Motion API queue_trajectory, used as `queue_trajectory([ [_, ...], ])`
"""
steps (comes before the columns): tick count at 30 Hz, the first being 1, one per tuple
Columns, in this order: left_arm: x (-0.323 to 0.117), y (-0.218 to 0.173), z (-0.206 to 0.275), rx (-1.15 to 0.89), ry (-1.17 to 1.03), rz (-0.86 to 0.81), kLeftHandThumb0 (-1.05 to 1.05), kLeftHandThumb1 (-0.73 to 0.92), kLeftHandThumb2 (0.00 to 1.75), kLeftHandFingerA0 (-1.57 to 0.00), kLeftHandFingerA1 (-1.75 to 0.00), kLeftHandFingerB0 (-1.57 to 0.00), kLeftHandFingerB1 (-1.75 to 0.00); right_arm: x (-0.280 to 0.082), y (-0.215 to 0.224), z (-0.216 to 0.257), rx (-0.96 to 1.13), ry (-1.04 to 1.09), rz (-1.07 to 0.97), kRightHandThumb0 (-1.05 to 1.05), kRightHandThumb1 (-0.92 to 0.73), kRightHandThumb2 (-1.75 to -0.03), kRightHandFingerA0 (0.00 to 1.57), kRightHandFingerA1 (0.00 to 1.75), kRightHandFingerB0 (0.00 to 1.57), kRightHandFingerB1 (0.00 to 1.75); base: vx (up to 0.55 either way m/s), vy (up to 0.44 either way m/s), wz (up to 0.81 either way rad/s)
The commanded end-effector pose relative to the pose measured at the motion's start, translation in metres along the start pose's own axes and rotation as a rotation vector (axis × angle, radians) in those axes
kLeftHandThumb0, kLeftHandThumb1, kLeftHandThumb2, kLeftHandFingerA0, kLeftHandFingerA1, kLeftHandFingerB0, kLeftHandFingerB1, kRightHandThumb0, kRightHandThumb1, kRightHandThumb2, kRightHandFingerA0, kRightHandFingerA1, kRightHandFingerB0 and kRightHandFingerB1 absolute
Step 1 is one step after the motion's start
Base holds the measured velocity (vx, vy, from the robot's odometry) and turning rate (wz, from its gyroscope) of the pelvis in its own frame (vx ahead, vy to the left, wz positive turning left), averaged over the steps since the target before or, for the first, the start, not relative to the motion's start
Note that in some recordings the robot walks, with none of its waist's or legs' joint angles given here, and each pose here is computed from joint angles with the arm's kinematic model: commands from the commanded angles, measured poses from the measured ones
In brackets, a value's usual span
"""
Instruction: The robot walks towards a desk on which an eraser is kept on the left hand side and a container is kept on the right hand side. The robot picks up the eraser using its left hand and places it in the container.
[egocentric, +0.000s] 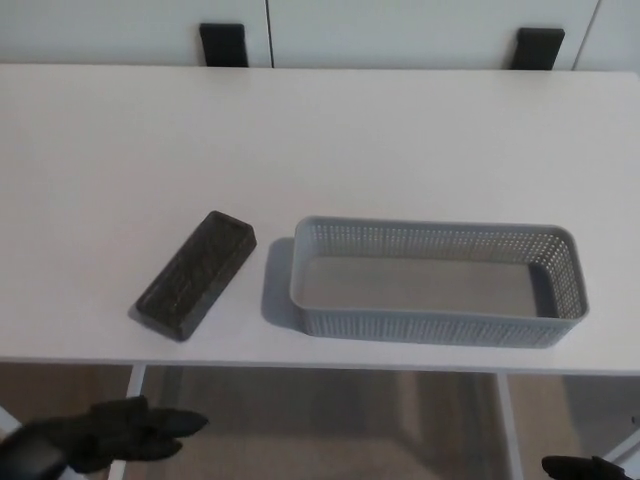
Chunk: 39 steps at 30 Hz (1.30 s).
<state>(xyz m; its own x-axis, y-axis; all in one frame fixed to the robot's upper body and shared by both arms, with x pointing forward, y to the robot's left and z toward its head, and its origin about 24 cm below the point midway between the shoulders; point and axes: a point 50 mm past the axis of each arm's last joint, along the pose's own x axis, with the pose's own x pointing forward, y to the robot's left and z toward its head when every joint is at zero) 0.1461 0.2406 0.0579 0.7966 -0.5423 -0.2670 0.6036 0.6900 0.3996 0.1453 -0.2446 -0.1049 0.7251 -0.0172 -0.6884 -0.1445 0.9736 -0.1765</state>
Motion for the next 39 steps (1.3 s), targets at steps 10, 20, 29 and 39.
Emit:
queue_trajectory([
  [10, 0.061, 0.057, 0.124, 0.451, -0.282, 0.561, -0.61, 0.37, 0.70, 0.00, -0.02, -0.07, -0.10, -0.003, -0.010, -0.001, -0.085, 0.002, -0.019, -0.28, -0.54, -0.56, 0.59, 0.65, 0.42, 0.53, 0.00, 0.000, 0.00],
  [20, 0.114, 0.069, 0.063, 0.511, 0.091, 0.608, -0.66, 0.42, 0.75, 0.00, -0.05, -0.04, -0.06, -0.003, -0.008, 0.003, -0.061, -0.013, -0.014, -0.25, -0.55, -0.57, 0.55, 0.64, 0.37, 0.51, 0.00, 0.000, 0.00],
  [29, 0.128, 0.066, 0.025, 0.484, 0.268, 0.640, -0.72, 0.44, 0.77, 0.00, -0.01, 0.00, -0.02, -0.003, -0.010, 0.005, -0.085, -0.017, -0.012, -0.25, -0.55, -0.56, 0.56, 0.62, 0.39, 0.51, 0.00, 0.000, 0.00],
  [39, 0.137, 0.046, -0.001, 0.525, 0.361, 0.626, -0.77, 0.46, 0.79, 0.00, 0.00, 0.00, 0.00, -0.002, -0.007, 0.006, -0.121, -0.006, 0.001, -0.24, -0.55, -0.56, 0.57, 0.61, 0.39, 0.51, 0.00, 0.000, 0.00],
])
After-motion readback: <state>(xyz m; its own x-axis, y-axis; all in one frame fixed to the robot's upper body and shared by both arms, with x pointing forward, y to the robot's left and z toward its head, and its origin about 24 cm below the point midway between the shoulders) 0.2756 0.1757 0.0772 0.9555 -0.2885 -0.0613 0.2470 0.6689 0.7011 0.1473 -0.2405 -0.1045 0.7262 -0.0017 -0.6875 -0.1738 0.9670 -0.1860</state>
